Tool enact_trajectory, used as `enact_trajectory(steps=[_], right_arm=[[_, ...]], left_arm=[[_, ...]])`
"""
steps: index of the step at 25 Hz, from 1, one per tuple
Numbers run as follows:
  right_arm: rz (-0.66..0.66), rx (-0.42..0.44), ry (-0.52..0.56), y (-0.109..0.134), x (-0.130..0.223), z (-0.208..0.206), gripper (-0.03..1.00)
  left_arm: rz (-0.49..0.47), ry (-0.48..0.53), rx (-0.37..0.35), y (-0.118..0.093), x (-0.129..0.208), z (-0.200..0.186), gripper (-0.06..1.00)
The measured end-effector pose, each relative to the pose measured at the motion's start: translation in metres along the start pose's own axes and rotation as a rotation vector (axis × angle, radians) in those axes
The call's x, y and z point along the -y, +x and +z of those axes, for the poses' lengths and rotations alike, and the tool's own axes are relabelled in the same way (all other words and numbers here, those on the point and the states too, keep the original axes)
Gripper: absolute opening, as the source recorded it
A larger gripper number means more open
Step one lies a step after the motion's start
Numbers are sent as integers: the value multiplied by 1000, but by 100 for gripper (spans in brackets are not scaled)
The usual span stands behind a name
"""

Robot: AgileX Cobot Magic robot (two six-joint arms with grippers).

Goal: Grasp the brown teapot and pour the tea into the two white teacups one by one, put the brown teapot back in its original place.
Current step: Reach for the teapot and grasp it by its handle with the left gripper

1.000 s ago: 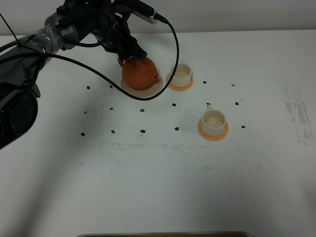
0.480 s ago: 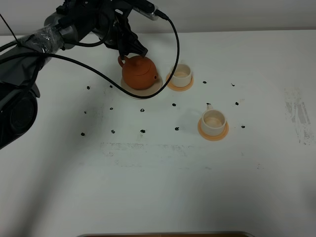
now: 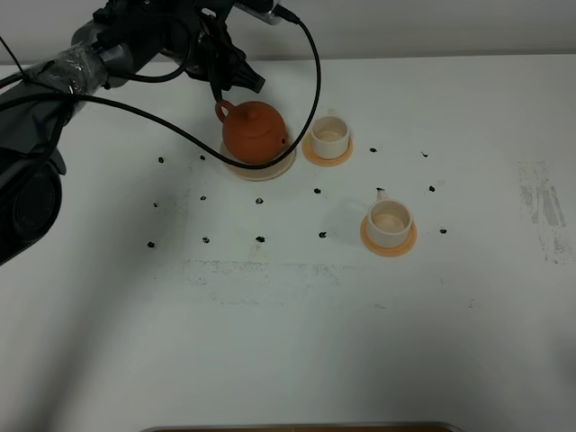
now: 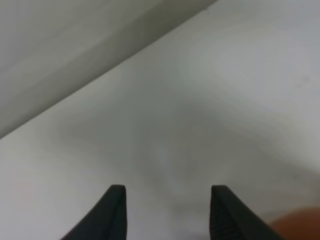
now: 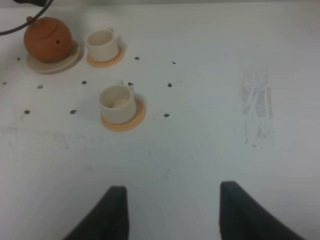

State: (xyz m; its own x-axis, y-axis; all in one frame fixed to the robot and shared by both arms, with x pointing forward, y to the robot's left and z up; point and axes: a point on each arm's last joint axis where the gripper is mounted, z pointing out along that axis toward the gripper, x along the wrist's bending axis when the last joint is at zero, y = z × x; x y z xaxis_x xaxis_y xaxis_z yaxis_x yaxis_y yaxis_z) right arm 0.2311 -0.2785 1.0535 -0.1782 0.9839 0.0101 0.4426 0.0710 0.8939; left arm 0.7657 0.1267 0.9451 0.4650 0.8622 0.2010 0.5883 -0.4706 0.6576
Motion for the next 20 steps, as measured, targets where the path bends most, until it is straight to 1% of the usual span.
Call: enact_trajectory(steps=[6,13,16,20], right_arm=[[0,0,0,0,0,0,44],[0,0,0,0,0,0,44],[0,0,0,0,0,0,44],[0,0,0,0,0,0,44]], left_arm=[[-49,7,12,7,6,5,41],[-54,33,21,6,11,9,41],[-53,75,30,5,14,9,41],[-49,103,34,5,16,8,41]])
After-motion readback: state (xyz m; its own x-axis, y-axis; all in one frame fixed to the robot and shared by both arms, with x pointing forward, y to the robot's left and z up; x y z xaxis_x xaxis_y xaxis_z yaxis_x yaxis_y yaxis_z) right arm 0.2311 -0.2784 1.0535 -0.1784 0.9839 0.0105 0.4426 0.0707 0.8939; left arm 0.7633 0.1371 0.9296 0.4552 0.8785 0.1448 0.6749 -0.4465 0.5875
